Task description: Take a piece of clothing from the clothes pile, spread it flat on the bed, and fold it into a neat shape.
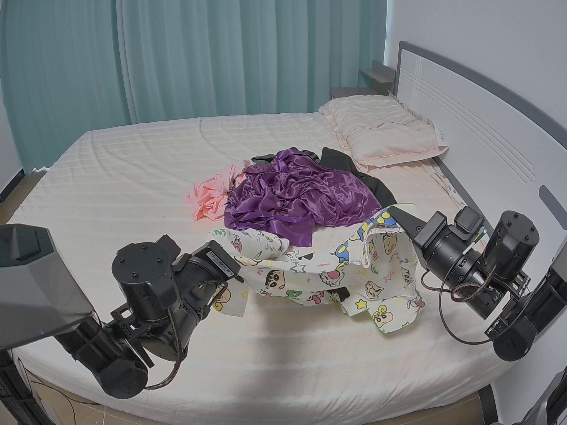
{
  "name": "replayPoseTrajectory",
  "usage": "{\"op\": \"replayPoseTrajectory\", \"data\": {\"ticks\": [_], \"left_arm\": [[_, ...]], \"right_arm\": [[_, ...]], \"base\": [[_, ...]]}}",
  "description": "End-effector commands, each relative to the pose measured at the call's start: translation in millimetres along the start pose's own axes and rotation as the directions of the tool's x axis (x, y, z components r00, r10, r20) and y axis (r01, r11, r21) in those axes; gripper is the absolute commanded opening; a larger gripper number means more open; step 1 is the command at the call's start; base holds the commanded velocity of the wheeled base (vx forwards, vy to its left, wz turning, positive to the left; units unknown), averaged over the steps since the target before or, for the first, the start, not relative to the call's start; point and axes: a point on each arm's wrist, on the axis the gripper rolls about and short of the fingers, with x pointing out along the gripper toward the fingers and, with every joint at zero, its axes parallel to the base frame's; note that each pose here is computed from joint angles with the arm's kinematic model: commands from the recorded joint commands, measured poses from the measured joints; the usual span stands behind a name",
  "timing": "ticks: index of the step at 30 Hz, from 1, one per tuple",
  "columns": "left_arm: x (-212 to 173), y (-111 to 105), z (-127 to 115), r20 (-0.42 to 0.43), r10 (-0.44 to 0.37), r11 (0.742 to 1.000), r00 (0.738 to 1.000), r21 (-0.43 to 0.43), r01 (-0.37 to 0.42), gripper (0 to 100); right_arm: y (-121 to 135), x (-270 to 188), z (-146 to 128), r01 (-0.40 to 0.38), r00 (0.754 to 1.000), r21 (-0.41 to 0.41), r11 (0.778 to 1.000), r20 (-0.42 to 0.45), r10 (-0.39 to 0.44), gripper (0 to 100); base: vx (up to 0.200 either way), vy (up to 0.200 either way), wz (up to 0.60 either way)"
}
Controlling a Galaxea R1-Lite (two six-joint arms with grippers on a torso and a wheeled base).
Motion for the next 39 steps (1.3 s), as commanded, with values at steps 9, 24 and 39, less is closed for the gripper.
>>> {"op": "replayPoseTrajectory", "data": {"ticks": [9, 24, 39], "left_arm": [[-12, -3, 8, 0.005, -0.014, 1.000, 1.000, -0.005, 0.014, 0], [-17, -6, 13, 0.018, -0.020, 1.000, 1.000, -0.006, 0.020, 0], [-20, -9, 10, 0.008, -0.030, 1.000, 1.000, -0.004, 0.030, 0]], "right_arm": [[-4, 1, 7, 0.003, 1.000, -0.003, 1.000, 0.030, -0.003, 0], [-9, 3, 9, 0.017, 0.999, -0.003, 1.000, 0.036, -0.017, 0], [-8, 3, 10, 0.015, 0.999, -0.003, 1.000, 0.040, -0.015, 0]], "base": [[0.000, 0.200, 0.00], [0.000, 0.200, 0.00], [0.000, 0.200, 0.00]]}}
